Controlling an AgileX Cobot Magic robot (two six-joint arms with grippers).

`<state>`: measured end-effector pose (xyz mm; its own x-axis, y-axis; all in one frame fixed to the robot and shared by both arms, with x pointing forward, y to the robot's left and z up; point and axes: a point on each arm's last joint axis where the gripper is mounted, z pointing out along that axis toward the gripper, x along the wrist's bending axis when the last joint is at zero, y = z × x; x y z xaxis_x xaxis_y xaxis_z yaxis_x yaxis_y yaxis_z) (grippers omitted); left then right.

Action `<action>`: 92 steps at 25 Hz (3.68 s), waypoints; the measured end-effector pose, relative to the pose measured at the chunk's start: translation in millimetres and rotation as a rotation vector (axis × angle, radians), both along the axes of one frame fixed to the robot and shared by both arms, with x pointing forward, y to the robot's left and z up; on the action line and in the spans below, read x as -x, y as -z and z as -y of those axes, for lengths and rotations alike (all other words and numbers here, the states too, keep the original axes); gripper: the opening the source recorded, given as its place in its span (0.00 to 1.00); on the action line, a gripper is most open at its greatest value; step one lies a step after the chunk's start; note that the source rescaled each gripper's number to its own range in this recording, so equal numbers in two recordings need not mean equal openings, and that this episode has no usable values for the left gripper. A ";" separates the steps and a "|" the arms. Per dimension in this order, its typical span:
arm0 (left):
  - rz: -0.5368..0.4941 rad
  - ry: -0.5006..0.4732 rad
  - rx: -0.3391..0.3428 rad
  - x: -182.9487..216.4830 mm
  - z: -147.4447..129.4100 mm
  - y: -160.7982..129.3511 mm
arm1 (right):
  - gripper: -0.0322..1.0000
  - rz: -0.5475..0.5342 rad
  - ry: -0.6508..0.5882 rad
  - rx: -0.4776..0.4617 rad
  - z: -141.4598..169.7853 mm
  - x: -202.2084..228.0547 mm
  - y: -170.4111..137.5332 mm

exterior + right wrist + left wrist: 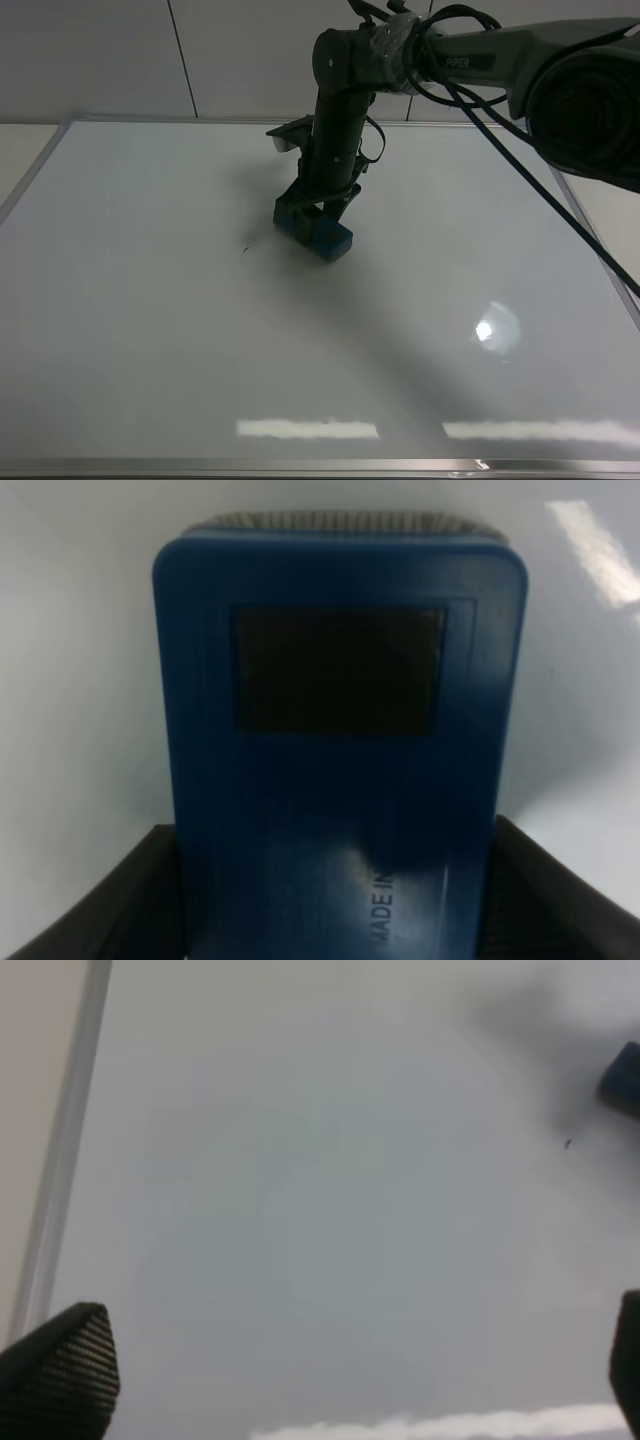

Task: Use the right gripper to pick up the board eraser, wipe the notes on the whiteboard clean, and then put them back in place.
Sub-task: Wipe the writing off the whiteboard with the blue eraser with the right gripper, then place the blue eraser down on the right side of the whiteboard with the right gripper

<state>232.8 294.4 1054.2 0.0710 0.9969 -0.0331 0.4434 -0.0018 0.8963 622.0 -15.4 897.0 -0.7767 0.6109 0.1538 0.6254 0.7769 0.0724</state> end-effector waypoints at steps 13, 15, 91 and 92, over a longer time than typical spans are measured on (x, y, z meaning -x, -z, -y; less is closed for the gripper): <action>0.000 0.000 0.000 0.0 0.0 0.0 | 0.03 0.095 -0.177 0.068 -49.6 33.0 -4.7; 0.000 0.000 0.000 0.0 0.0 0.0 | 0.03 0.096 -0.215 0.068 -62.4 45.5 -3.2; 0.000 0.000 0.000 0.0 0.0 0.0 | 0.03 0.174 0.771 0.045 181.7 98.0 -102.3; 0.000 0.000 0.000 0.0 0.0 0.0 | 0.03 0.173 0.784 0.048 186.3 98.9 -99.3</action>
<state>232.8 294.4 1054.2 0.0710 0.9969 -0.0331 0.4434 -0.0018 0.8963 523.0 -201.7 996.3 -0.1295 0.9911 0.0305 0.9731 0.1211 0.1961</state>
